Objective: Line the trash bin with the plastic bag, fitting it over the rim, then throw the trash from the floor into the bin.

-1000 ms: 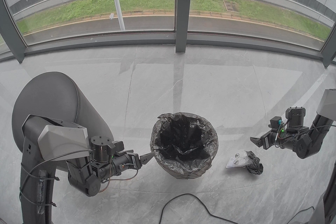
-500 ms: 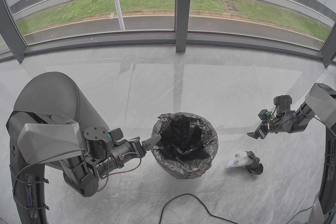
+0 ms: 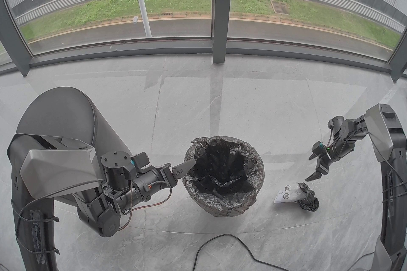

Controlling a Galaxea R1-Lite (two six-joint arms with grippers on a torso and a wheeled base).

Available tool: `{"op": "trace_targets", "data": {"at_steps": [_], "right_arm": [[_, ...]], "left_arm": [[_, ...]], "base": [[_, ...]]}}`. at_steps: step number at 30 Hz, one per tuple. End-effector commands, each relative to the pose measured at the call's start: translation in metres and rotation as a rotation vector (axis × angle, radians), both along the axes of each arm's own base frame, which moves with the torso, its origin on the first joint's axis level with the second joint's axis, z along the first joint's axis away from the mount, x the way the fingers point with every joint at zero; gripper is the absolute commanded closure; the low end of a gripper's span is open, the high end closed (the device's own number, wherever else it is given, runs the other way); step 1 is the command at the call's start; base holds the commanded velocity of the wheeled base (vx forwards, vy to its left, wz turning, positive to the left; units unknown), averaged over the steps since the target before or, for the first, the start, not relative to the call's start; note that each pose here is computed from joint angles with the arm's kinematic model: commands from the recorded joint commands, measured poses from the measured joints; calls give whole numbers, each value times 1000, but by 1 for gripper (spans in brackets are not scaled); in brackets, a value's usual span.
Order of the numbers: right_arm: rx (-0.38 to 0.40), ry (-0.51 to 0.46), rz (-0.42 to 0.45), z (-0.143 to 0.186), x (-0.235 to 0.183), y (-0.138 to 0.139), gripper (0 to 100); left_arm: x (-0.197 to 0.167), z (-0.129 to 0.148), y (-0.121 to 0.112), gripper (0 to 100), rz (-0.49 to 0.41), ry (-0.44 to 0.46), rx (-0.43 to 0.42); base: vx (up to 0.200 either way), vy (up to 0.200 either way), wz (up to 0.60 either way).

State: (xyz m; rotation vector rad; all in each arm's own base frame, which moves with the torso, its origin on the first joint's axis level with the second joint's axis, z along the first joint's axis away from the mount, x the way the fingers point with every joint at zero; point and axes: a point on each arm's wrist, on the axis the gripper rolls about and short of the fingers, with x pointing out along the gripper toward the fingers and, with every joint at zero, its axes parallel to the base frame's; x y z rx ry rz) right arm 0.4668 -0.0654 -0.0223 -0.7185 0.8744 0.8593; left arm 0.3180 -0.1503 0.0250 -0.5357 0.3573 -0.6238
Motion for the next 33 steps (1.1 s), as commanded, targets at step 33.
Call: {"op": "trace_targets", "data": {"at_steps": [33], "right_arm": [[170,162,165,-185,-8,39,0]], "left_arm": [[10,-24,1,0,26,44,12]], "base": [[0,0,0]]}}
